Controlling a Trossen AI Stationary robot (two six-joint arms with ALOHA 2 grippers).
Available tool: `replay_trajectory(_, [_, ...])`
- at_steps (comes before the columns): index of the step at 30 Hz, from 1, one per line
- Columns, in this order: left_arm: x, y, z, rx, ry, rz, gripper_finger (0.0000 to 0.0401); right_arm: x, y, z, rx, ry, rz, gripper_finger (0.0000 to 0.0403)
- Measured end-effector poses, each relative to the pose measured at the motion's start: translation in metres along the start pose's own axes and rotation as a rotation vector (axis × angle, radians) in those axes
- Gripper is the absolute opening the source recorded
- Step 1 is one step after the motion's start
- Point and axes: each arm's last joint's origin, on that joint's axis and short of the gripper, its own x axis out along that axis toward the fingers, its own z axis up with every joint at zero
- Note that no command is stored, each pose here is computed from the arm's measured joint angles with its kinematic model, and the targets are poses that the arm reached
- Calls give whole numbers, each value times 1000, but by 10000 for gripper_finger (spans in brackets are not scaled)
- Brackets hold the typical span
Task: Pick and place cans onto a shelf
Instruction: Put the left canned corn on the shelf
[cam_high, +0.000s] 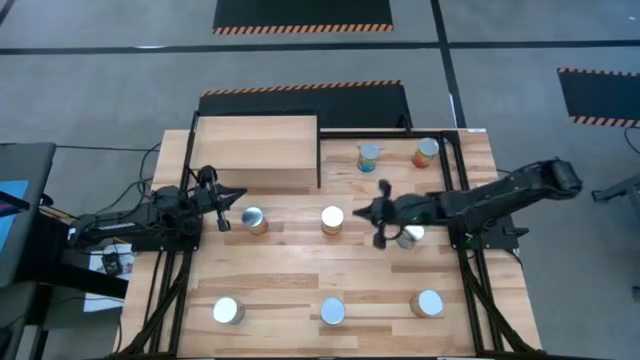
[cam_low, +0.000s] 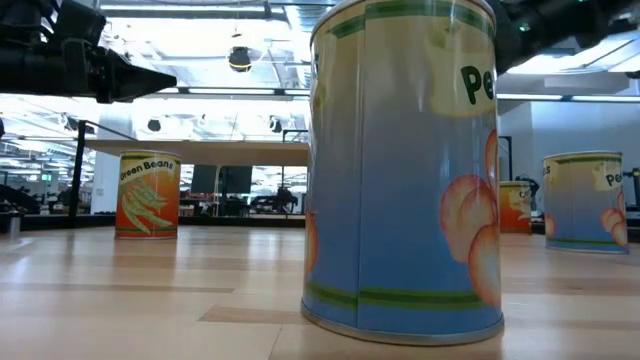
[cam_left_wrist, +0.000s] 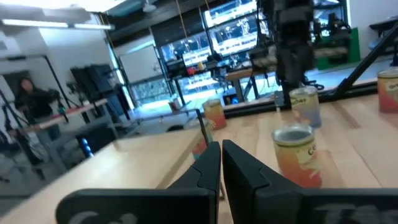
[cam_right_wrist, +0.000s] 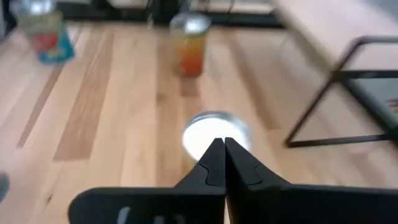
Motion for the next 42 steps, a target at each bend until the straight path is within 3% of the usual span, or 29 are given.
replay_trajectory(5, [0, 0, 0, 7, 1, 0, 9, 27, 23, 10, -53, 126, 44, 23])
replay_trajectory(16, [0, 0, 0, 8, 3, 1, 9, 66, 34, 31, -135, 398, 3, 88])
replay_trajectory(22, [0, 0, 0, 8, 4, 1, 9, 83, 34, 32, -217, 445, -20, 131])
replay_trajectory(27, [0, 0, -1, -6, 11, -1, 9, 94, 33, 34, -291, 464, -28, 145])
replay_trajectory(32, [0, -1, -2, -12, 24, -4, 9, 104, 32, 30, -332, 499, -25, 120])
replay_trajectory(42, [0, -1, -2, -30, 26, -5, 9, 104, 27, 34, -333, 520, 22, 11])
